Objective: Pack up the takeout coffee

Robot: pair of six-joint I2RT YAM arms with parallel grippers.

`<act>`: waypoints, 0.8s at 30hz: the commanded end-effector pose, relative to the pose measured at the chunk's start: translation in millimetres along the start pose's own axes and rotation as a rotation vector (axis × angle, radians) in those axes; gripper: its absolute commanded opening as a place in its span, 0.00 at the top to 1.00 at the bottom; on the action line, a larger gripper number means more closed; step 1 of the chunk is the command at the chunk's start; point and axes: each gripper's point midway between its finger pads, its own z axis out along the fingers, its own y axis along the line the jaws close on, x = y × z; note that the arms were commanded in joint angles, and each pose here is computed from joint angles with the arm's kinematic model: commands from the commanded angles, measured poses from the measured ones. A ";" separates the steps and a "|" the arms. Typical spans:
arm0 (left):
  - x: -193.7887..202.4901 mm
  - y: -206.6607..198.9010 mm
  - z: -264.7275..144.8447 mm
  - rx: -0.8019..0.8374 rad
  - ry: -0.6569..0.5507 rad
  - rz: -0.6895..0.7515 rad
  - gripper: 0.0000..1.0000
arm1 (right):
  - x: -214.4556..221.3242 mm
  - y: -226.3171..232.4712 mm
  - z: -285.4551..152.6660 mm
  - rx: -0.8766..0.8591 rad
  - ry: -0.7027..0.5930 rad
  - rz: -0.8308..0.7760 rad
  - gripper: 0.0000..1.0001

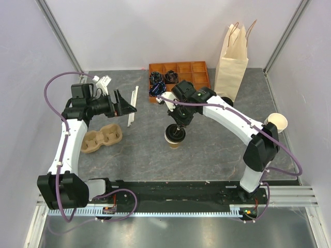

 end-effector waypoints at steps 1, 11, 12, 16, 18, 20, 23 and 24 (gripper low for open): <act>-0.5 -5.9 -1.1 0.036 -0.013 0.000 0.00 | -1.1 9.2 11.3 -0.062 0.002 0.009 1.00; 52.0 -43.1 25.8 0.218 0.025 0.011 0.16 | 4.0 -4.6 33.2 -0.007 0.024 0.019 1.00; 59.9 -48.6 29.6 0.236 0.051 0.000 0.17 | 4.4 -4.7 34.0 -0.003 0.025 0.019 1.00; 82.9 -62.4 37.3 0.307 0.088 -0.019 0.21 | 2.6 -9.6 36.9 0.019 0.017 0.023 1.00; 92.7 -67.2 43.3 0.348 0.078 -0.050 0.29 | 1.3 -8.9 39.2 0.018 0.015 0.024 1.00; 108.6 -71.2 48.6 0.383 0.095 -0.064 0.37 | 1.5 -8.8 41.4 0.016 0.019 0.028 1.00; 118.8 -79.0 59.3 0.416 0.117 -0.082 0.52 | 1.7 -9.9 43.1 0.020 0.022 0.028 1.00; 117.7 -82.0 62.3 0.425 0.110 -0.081 0.57 | 1.8 -10.6 43.7 0.023 0.022 0.028 1.00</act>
